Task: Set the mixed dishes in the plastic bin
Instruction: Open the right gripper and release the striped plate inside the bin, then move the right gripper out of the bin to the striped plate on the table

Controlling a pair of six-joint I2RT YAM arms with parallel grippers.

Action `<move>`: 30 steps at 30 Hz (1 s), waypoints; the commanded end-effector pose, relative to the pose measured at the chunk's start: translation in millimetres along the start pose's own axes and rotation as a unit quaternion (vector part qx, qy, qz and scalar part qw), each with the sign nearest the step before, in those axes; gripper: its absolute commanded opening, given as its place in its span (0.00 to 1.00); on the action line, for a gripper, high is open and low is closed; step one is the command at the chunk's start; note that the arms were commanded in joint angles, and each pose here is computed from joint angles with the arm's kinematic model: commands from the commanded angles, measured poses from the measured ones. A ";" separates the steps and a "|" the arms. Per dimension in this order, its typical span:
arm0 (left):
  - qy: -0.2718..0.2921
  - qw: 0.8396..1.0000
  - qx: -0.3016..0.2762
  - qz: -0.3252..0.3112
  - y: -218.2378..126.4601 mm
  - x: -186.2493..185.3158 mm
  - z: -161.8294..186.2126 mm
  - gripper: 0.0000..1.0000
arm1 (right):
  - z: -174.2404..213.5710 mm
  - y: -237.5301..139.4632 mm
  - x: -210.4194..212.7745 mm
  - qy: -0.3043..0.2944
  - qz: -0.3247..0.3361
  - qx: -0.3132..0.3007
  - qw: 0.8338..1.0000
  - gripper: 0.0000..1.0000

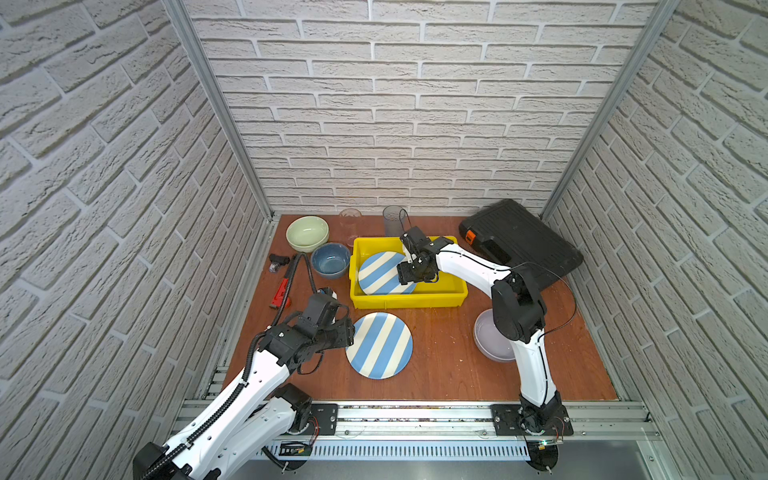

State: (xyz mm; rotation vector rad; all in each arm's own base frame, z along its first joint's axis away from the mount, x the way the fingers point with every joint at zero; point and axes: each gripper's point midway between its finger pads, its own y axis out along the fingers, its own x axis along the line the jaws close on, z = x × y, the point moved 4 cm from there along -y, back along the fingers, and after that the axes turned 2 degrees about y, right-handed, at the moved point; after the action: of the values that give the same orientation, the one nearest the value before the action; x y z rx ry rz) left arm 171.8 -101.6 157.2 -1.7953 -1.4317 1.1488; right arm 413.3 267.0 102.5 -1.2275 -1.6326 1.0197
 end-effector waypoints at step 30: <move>-0.043 0.998 0.049 -0.024 56.2 19.4 37.7 0.48 | 130.7 -153.3 -2.6 0.009 -0.189 -0.152 0.970 0.56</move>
State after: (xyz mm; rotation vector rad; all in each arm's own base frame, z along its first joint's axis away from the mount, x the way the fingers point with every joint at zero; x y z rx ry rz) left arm 163.4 -98.6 89.9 -1.6324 -1.4206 1.2519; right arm 252.4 207.8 196.8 -1.0875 -1.9091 0.6597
